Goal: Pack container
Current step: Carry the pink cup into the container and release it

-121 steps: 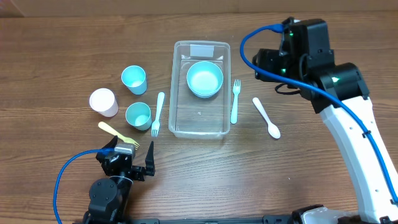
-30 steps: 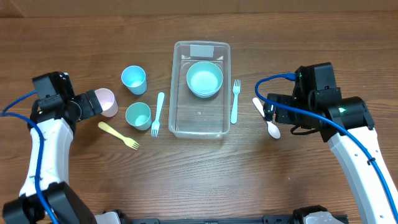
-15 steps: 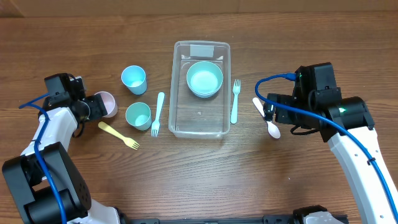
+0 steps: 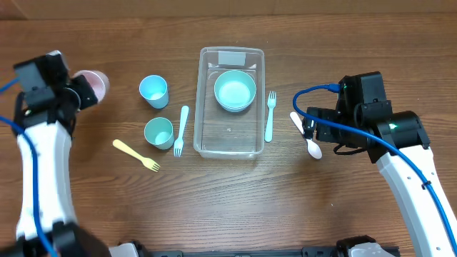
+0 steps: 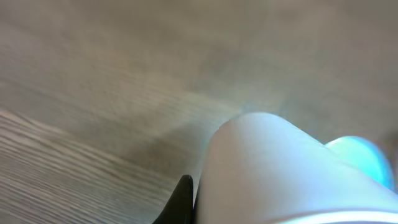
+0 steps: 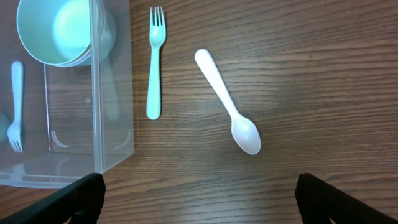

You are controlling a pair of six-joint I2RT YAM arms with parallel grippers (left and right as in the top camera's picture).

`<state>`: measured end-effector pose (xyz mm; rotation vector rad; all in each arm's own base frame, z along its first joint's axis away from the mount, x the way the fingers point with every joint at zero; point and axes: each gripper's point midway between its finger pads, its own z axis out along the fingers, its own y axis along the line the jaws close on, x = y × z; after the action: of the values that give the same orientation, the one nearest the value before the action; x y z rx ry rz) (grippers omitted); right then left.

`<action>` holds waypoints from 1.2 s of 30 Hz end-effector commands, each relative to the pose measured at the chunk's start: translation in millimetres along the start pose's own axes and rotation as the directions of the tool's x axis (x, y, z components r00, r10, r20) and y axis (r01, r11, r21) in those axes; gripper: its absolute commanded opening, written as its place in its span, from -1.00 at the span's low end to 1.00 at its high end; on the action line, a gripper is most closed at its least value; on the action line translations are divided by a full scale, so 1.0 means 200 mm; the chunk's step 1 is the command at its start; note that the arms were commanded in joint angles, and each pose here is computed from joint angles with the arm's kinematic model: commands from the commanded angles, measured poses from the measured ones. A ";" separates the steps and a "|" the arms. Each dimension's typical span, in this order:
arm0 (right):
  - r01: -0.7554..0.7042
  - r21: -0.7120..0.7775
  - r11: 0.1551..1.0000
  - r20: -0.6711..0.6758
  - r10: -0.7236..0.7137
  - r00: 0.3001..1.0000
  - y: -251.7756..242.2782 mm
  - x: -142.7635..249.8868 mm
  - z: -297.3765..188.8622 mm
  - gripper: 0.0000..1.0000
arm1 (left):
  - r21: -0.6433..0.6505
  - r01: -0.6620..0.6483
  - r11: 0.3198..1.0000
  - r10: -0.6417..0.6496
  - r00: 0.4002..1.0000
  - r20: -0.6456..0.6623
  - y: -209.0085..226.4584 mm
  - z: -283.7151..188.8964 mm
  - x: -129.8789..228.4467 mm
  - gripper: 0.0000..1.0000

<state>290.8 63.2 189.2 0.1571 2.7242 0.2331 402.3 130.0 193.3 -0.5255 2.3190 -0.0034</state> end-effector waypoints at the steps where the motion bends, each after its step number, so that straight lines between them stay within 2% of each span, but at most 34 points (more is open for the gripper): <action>1: -0.001 -0.006 1.000 0.008 0.001 1.000 0.00 0.00 -0.01 1.00 | 0.153 -0.005 0.988 -0.014 0.993 0.119 -0.17 -0.26 -0.14 -0.92; 5: -0.001 -0.006 1.000 0.008 0.001 1.000 0.00 0.00 -0.01 1.00 | 0.316 -0.114 0.942 0.076 0.989 0.130 -0.51 -0.37 -0.09 -0.92; 10: -0.001 -0.006 1.000 0.008 0.001 1.000 0.00 0.00 -0.01 1.00 | 0.485 -0.318 0.815 0.247 0.947 0.205 -1.08 -0.44 0.06 -0.92; 12: -0.001 -0.006 1.000 0.008 0.001 1.000 0.00 0.00 -0.01 1.00 | 0.536 -0.357 0.765 0.319 0.933 0.165 -1.27 -0.39 0.21 -0.92; 13: -0.001 -0.006 1.000 0.008 0.001 1.000 0.00 0.00 -0.01 1.00 | 0.563 -0.370 0.739 0.373 0.921 0.116 -1.36 -0.33 0.34 -0.92; 16: -0.001 -0.006 1.000 0.008 0.001 1.000 0.00 0.00 -0.01 1.00 | 0.624 -0.419 0.659 0.529 0.849 0.011 -1.55 -0.21 0.71 -0.92; 20: -0.001 -0.006 1.000 0.008 0.001 1.000 0.00 0.00 -0.01 1.00 | 0.576 -0.503 0.644 0.656 0.750 -0.079 -1.55 -0.16 0.99 -0.92; 22: -0.001 -0.006 1.000 0.008 0.001 1.000 0.00 0.00 -0.01 1.00 | 0.528 -0.548 0.649 0.686 0.721 -0.097 -1.52 -0.15 1.03 -0.93; 25: -0.001 -0.007 1.000 0.008 0.001 1.000 0.00 0.00 -0.01 1.00 | 0.489 -0.566 0.663 0.687 0.719 -0.099 -1.50 -0.14 1.02 -0.92; 28: -0.001 -0.006 1.000 0.008 0.001 1.000 0.00 0.00 -0.01 1.00 | 0.421 -0.598 0.682 0.690 0.717 -0.100 -1.48 -0.15 0.91 -0.92; 32: -0.001 -0.006 1.000 0.008 0.001 1.000 0.00 0.00 -0.01 1.00 | 0.422 -0.644 0.638 0.743 0.659 -0.117 -1.56 -0.13 0.85 -0.92; 36: -0.001 -0.006 1.000 0.008 0.001 1.000 0.00 0.00 -0.01 1.00 | 0.434 -0.664 0.609 0.779 0.603 -0.171 -1.58 -0.07 0.94 -0.92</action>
<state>290.8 63.2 189.2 0.1572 2.7241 0.2326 387.7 -224.8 131.2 0.6521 2.6416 -0.1153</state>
